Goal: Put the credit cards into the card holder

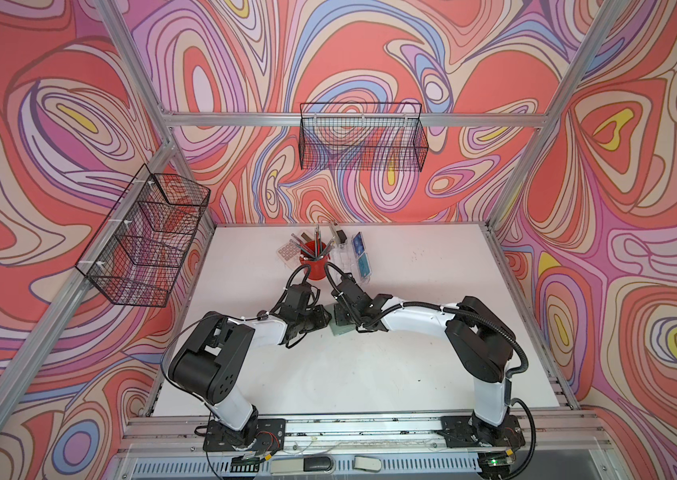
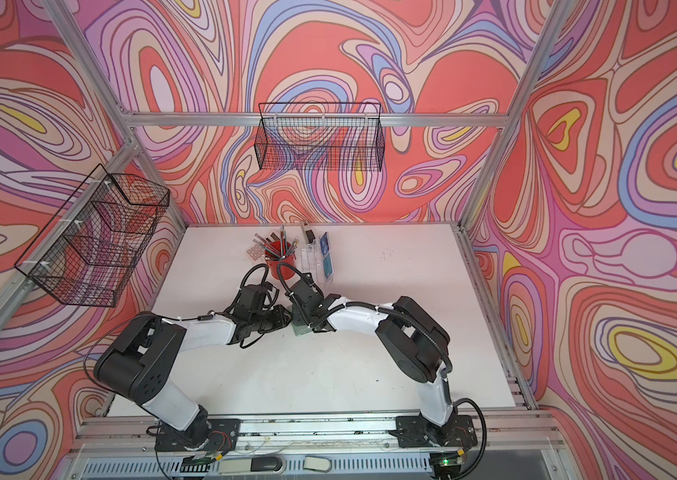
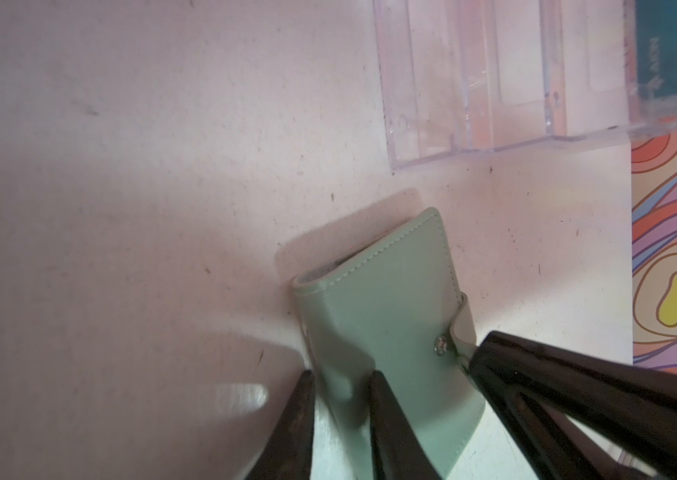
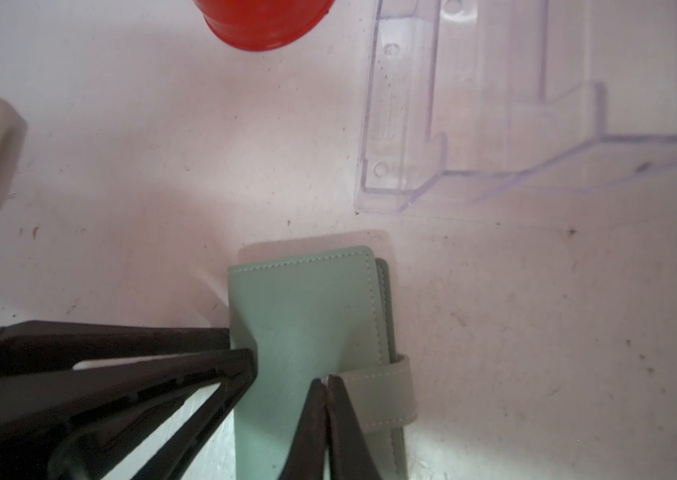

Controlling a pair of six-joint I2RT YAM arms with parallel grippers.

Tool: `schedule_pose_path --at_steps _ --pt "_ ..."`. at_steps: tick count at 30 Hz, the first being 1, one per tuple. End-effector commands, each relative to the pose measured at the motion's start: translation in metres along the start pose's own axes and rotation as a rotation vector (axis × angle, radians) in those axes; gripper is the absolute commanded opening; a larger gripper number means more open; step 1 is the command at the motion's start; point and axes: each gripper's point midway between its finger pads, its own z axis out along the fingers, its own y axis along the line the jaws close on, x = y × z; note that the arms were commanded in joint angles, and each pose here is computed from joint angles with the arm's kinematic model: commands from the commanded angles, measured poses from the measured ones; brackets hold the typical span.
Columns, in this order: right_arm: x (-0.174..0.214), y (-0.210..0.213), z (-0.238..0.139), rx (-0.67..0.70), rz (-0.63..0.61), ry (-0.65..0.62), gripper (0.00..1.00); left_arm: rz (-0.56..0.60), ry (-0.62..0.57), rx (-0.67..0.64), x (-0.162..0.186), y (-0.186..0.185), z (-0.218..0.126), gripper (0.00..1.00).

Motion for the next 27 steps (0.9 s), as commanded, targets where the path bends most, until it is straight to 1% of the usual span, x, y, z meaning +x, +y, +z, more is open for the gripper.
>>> schedule_pose_path --at_steps 1,27 --pt "0.003 -0.007 0.004 0.029 0.004 -0.004 0.00 -0.016 0.048 -0.092 0.015 0.023 0.000 0.26" --pt "0.009 -0.008 0.016 0.034 -0.006 0.014 0.00 -0.016 0.055 -0.070 0.015 0.018 0.000 0.23"
